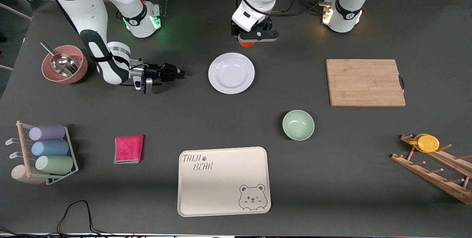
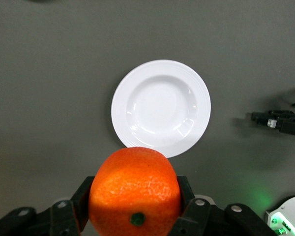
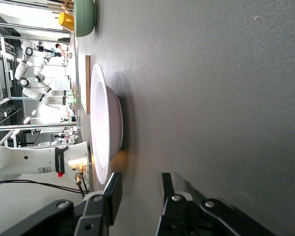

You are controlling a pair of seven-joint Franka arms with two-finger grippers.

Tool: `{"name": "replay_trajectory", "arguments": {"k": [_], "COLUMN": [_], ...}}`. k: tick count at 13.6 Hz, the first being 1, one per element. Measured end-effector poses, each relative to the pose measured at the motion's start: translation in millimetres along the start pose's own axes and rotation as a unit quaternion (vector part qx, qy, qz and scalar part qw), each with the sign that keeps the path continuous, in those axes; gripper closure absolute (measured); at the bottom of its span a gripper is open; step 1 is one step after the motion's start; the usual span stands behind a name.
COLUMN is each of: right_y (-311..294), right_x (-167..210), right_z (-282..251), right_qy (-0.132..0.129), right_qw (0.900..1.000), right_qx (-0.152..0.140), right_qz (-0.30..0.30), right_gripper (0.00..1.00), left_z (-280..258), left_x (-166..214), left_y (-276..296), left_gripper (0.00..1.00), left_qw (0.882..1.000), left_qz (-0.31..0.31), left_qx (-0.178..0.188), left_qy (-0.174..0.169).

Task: Place orange and plate with both arms
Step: 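Carry the orange with the left gripper toward the white plate, then lower the orange onto the white plate with the left gripper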

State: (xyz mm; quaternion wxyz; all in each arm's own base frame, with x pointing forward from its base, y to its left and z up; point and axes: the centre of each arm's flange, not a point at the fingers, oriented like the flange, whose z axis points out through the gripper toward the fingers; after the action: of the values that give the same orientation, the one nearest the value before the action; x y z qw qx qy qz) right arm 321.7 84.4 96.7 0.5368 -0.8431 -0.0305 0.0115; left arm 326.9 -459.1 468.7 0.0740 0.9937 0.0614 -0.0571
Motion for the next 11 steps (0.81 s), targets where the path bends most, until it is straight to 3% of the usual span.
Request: {"name": "replay_trajectory", "arguments": {"k": [6, 11], "right_y": [0.1, 0.3], "right_x": [0.0, 0.0], "right_z": [0.0, 0.0], "right_qy": [0.0, 0.0], "right_qw": [1.0, 1.0], "right_qx": [0.0, 0.0], "right_qz": [-0.002, -0.002], "right_gripper": [0.6, 0.6], "left_z": [-0.9, -52.5], "left_x": [-2.1, 61.0], "left_y": [-5.6, -60.8], "left_gripper": [0.29, 0.29], "left_qw": [0.999, 1.0], "left_qz": [0.016, -0.001], "left_qx": [0.038, 0.015], "left_qy": [0.004, 0.006]}}
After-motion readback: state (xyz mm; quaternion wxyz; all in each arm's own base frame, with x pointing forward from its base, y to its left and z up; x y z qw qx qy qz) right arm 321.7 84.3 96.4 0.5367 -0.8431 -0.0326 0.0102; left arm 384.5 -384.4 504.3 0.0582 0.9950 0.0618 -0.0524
